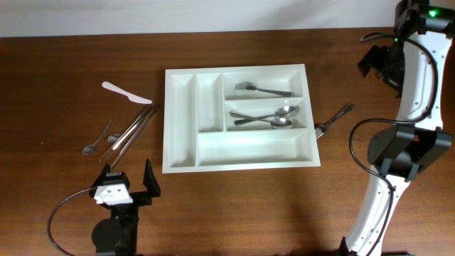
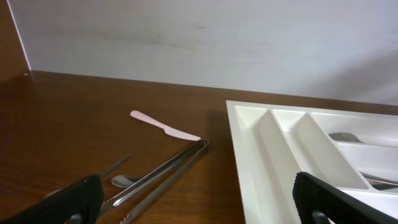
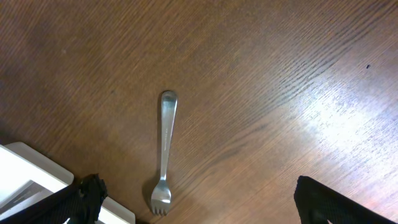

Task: Pack container
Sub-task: 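Move the right gripper back to the remaining fork on the right, then close the right gripper on the second fork and lift it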

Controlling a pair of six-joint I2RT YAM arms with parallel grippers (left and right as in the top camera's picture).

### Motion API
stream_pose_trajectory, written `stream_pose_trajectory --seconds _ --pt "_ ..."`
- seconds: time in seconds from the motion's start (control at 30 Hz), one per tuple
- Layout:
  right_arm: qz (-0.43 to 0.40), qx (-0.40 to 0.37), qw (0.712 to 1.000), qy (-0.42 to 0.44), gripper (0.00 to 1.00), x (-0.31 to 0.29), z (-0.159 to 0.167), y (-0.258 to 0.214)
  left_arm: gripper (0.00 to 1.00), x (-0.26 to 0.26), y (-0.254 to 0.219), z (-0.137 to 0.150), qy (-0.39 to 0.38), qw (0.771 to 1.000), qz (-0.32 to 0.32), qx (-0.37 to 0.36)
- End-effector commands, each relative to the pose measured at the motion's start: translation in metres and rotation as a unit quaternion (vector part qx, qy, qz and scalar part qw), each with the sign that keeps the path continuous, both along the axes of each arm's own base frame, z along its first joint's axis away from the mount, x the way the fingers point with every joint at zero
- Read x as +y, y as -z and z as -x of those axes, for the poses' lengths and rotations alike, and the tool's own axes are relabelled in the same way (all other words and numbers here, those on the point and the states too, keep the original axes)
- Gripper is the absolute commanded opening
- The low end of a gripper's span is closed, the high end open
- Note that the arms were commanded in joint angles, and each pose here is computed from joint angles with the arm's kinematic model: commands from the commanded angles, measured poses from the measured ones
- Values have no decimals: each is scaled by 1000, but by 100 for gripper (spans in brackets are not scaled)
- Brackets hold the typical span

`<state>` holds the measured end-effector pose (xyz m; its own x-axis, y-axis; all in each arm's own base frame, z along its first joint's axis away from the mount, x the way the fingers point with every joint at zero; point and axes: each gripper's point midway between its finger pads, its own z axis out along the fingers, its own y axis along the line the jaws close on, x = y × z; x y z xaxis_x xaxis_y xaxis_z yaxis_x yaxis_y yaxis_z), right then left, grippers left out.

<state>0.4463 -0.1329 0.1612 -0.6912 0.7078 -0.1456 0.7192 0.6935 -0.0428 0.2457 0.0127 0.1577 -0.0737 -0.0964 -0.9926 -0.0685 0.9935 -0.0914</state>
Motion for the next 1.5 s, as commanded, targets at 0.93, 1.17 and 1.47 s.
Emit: stream_pose_trajectory --seconds 0.93,1.17,1.47 --pt "-101 -42 973 201 95 91 24 92 99 -1 1 0 3 1000 3 0" --pt "-97 -11 972 213 94 92 43 112 99 -1 1 0 3 1000 3 0" --pt "-96 6 972 213 87 94 55 129 99 -1 1 0 3 1000 3 0"
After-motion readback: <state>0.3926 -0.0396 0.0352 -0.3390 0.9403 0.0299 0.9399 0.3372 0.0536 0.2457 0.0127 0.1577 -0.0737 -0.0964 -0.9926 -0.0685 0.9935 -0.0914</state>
